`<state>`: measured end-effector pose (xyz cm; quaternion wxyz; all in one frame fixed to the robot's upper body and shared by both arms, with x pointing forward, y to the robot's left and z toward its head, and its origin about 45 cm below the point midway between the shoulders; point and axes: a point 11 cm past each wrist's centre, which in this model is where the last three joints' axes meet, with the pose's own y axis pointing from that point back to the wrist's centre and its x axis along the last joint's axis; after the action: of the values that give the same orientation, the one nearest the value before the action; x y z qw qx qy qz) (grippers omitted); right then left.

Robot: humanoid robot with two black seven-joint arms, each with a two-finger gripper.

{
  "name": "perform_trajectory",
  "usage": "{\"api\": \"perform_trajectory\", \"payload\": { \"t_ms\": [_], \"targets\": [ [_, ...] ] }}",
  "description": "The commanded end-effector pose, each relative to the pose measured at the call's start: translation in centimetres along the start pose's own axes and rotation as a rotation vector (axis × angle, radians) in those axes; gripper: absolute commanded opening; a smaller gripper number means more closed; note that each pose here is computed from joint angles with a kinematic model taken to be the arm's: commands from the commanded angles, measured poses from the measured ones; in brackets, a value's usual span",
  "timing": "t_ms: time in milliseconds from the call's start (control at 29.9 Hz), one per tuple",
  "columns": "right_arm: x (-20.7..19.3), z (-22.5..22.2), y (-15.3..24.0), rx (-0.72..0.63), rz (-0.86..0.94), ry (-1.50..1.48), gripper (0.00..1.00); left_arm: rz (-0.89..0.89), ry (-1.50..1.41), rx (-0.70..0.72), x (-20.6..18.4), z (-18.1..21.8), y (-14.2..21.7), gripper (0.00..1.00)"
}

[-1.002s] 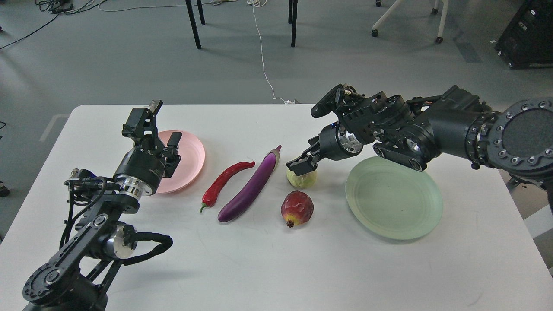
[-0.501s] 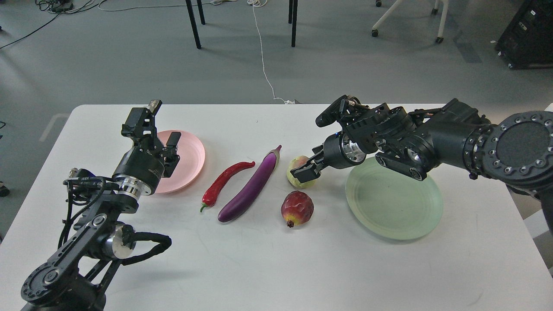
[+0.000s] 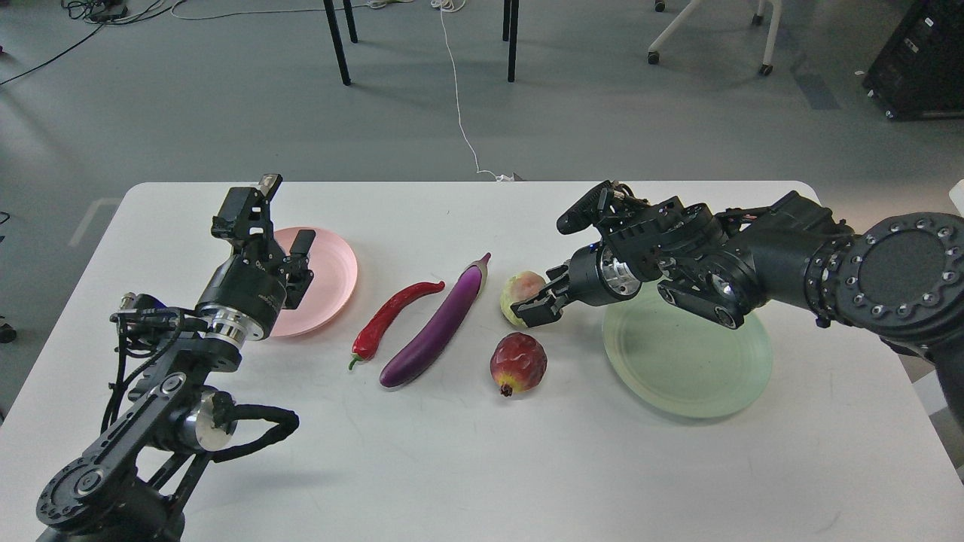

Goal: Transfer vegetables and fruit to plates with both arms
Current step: 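Lower the right gripper and grasp the pale peach, then carry the peach onto the green plate and release it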

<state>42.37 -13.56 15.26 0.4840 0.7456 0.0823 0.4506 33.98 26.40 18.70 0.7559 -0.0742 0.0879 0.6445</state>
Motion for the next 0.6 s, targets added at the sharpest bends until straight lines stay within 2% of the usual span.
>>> {"api": "perform_trajectory", "payload": {
  "t_ms": [0,334,401,568],
  "targets": [
    [0.1,0.0,0.0,0.0,0.003,0.0,0.49,0.001,0.0,0.001,0.0,0.0,0.0,0.99],
    [1.6,0.0,0.8,-0.01,0.003,0.038,0.49,0.002,-0.002,0.0,0.1,0.0,0.0,0.99],
    [3.3,0.0,1.7,-0.022,0.01,0.076,0.49,0.001,0.0,0.0,0.1,0.0,0.0,0.99],
    [3.7,2.0,6.0,-0.049,0.0,0.069,0.49,-0.001,-0.003,-0.001,0.1,0.1,-0.1,0.99]
  ]
}}
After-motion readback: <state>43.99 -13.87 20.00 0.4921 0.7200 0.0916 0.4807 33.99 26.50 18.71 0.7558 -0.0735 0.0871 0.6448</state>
